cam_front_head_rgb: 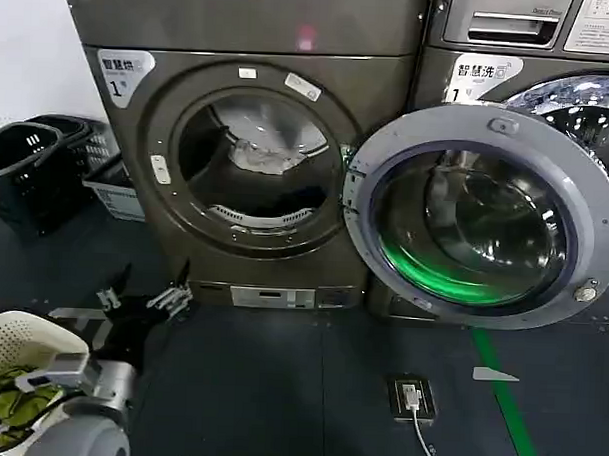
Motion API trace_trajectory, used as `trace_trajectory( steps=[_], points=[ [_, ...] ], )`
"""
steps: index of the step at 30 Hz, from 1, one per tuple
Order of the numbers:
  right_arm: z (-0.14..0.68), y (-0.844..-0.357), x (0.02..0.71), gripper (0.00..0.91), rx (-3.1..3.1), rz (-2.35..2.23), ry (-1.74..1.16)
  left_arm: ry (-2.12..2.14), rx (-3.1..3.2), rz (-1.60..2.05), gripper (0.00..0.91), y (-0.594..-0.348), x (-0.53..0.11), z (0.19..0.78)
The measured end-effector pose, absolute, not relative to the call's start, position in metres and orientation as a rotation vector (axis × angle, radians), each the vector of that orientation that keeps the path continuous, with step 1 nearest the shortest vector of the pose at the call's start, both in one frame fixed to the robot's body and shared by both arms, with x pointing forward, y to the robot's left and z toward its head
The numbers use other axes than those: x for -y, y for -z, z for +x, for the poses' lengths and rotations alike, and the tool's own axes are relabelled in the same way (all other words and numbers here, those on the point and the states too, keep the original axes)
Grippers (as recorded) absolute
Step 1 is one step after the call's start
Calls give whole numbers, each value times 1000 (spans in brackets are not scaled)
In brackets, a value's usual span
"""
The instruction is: Grasp the clothes from the dryer.
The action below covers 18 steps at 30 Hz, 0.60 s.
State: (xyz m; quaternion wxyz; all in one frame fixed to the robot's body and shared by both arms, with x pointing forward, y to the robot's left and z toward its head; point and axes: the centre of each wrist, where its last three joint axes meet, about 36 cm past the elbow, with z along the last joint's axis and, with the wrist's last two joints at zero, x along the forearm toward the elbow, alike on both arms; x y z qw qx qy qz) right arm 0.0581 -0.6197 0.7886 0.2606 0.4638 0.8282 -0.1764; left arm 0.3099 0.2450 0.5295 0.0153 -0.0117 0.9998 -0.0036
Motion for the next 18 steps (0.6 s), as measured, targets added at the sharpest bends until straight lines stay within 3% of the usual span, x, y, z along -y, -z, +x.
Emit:
trace_trajectory(
  steps=[18],
  points=[
    [57,-790,617,907,-2232,1247,500,-27,-3118,21,907,-527,-245,313]
  ],
)
